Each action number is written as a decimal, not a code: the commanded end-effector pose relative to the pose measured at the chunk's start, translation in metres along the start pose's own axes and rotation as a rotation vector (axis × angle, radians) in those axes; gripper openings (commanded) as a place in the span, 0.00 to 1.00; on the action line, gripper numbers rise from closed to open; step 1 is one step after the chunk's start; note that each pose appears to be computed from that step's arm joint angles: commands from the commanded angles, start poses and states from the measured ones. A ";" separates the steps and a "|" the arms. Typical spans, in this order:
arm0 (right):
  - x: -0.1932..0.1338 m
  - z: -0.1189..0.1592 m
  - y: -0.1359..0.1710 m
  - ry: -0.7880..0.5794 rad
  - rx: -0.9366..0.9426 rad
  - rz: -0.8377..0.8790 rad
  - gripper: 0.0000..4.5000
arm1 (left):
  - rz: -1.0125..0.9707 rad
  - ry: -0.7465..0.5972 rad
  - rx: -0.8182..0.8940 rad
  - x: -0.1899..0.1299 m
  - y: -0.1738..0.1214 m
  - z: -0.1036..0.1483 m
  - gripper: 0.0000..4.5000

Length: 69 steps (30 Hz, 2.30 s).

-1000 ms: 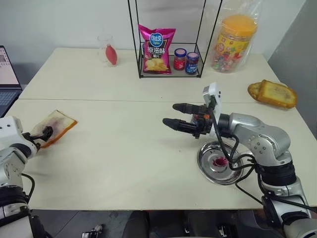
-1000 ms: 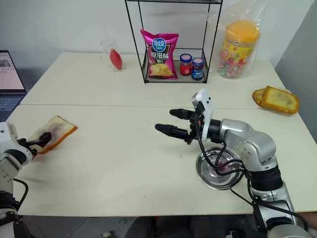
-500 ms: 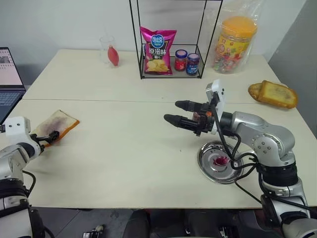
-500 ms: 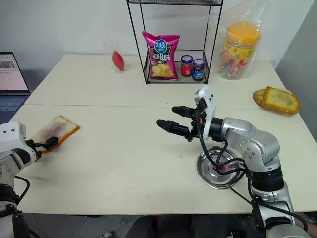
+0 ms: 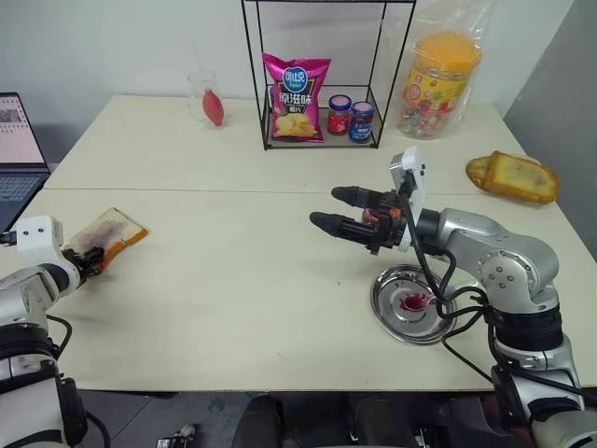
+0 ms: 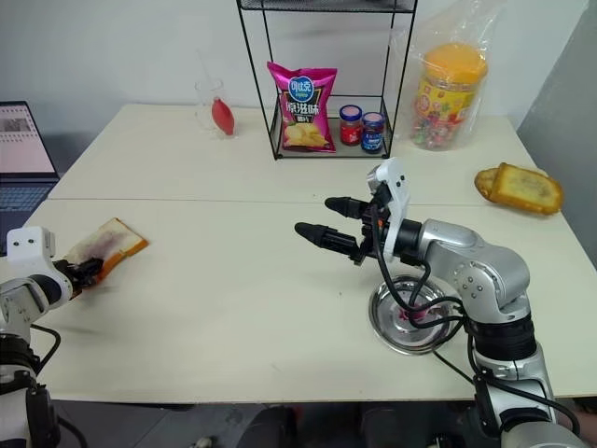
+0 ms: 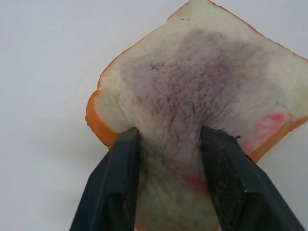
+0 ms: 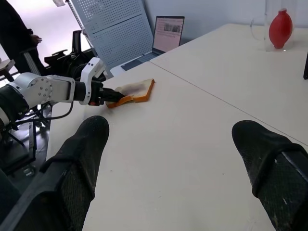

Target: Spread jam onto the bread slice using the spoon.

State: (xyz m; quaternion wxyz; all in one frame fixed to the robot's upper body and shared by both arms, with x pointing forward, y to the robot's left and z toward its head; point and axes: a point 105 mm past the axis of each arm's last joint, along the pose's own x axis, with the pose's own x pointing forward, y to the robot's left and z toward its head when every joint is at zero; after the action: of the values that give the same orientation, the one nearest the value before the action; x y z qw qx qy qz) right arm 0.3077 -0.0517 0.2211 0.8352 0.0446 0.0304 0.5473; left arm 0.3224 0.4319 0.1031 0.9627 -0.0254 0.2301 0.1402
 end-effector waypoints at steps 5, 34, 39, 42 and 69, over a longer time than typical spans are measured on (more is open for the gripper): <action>-0.005 0.015 0.000 -0.050 -0.037 -0.010 1.00 | 0.021 0.081 0.003 0.002 0.006 -0.023 0.13; -0.032 0.017 0.008 -0.024 -0.056 -0.051 1.00 | -1.127 -0.068 0.642 -0.080 -0.217 0.026 0.00; -0.038 0.006 0.021 0.021 -0.038 -0.021 1.00 | -1.233 -0.066 0.835 -0.073 -0.257 0.003 0.00; -0.040 -0.001 0.028 0.045 -0.026 -0.004 1.00 | -1.274 -0.061 0.957 -0.068 -0.274 -0.010 0.00; -0.059 -0.025 0.015 0.057 0.056 -0.160 1.00 | -1.236 -0.110 1.089 -0.059 -0.252 0.012 0.63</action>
State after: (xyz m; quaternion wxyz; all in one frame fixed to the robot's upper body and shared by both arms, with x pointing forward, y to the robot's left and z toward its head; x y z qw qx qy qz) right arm 0.2659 -0.0901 0.1884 0.8611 0.0493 0.0967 0.4967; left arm 0.3474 0.1728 0.1173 0.7490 0.3164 0.1865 -0.5515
